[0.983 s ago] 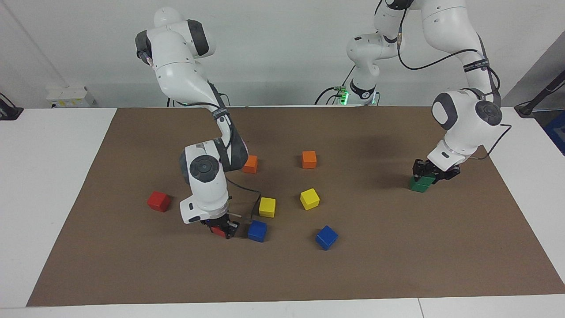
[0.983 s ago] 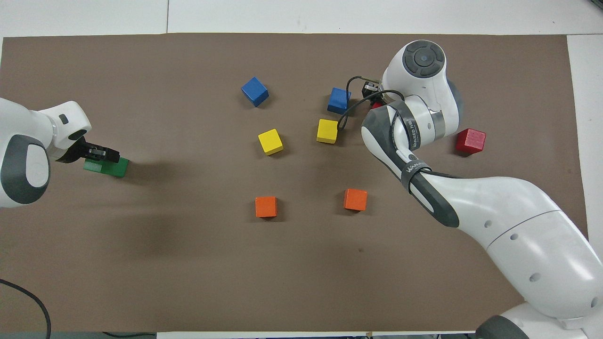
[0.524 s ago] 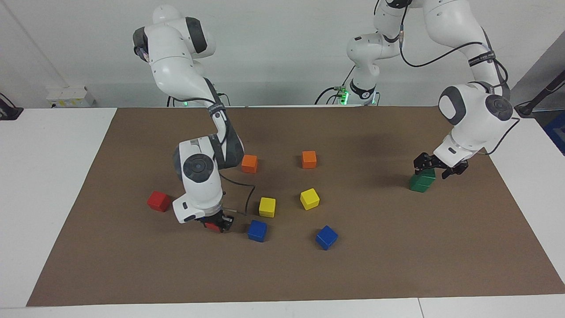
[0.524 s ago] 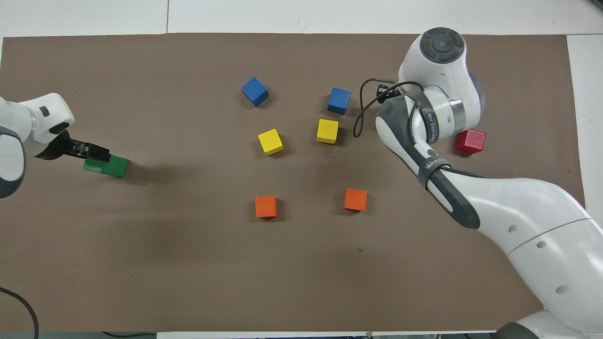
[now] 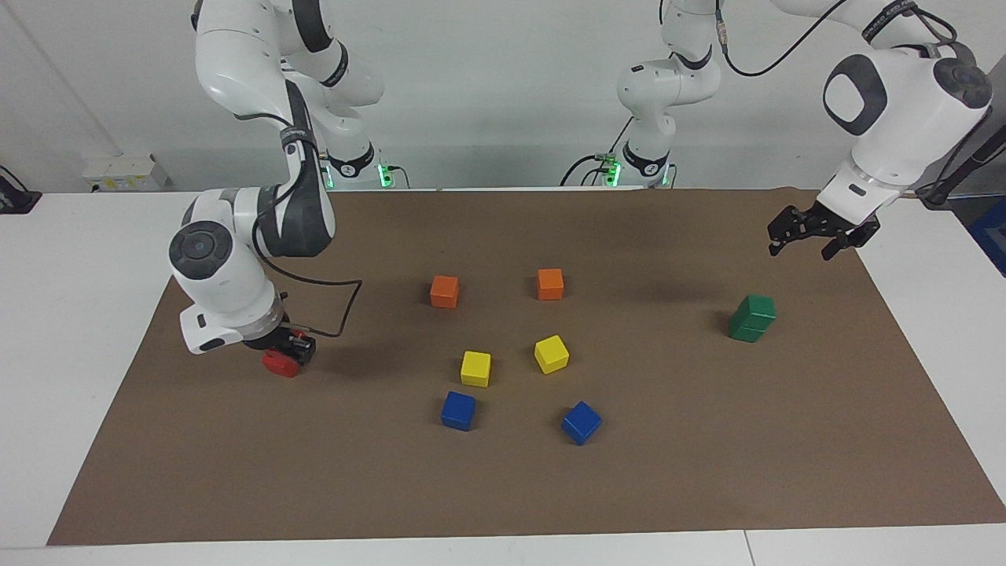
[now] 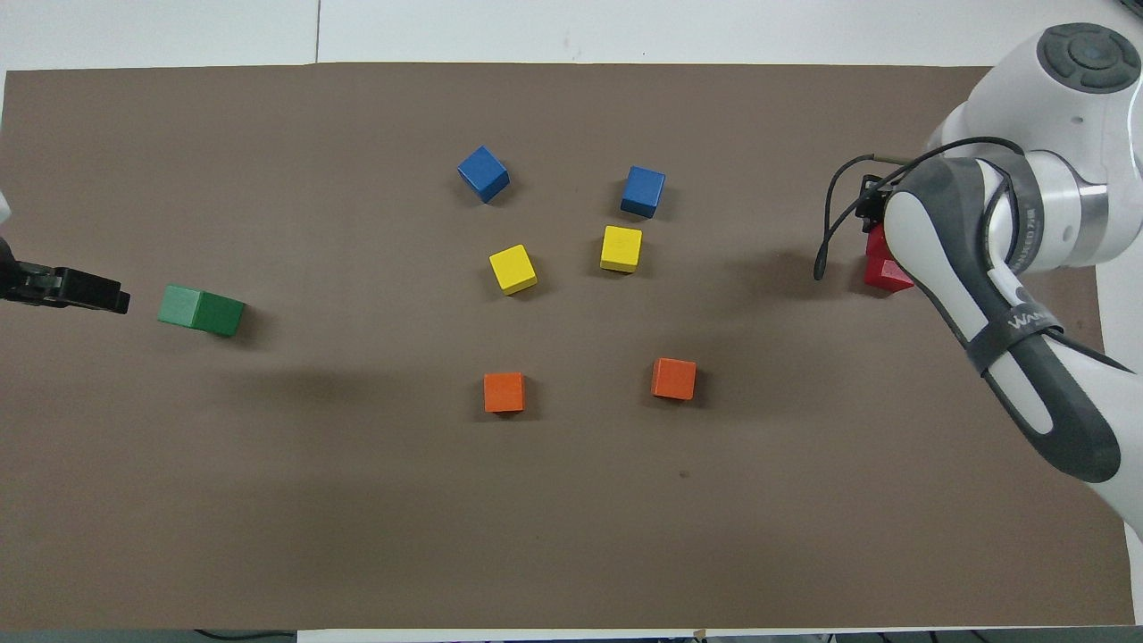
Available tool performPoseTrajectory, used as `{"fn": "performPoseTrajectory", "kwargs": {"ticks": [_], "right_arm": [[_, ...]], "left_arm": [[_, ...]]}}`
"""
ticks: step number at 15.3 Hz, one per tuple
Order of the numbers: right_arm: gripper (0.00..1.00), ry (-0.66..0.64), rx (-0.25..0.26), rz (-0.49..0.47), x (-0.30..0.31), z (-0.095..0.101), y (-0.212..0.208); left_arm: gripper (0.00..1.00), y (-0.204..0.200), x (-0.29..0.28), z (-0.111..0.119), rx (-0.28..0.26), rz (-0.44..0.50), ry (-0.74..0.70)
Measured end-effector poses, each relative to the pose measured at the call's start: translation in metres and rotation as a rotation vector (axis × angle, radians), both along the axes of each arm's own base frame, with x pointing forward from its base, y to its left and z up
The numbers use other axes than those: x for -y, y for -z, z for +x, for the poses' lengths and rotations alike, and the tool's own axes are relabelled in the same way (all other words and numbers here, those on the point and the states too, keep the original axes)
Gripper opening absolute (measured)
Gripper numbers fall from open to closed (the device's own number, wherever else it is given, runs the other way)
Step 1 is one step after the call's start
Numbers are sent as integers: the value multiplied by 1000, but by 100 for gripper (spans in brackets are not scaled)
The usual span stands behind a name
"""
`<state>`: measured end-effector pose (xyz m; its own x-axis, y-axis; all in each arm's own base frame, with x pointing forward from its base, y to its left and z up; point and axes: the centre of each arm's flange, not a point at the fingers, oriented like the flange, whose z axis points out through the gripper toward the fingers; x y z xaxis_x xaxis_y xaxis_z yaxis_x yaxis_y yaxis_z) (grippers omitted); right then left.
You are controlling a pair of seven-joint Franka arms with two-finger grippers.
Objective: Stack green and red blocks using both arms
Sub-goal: 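Lower the red block onto the other red block with the right gripper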
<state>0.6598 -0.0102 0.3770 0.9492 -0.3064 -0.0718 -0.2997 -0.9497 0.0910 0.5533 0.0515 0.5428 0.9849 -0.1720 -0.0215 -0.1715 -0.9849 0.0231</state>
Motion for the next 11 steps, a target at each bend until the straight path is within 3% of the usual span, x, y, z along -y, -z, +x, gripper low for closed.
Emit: {"fn": "performPoseTrajectory", "kwargs": {"ticks": [4,11], "right_arm": [[55,8,5,12,38,-16,22],[55,19,59,17,33,-19,28]], "left_arm": [[100,-8,1,-5,5,1,-38],[100,3,13,-4,-37,-1,-105]]}}
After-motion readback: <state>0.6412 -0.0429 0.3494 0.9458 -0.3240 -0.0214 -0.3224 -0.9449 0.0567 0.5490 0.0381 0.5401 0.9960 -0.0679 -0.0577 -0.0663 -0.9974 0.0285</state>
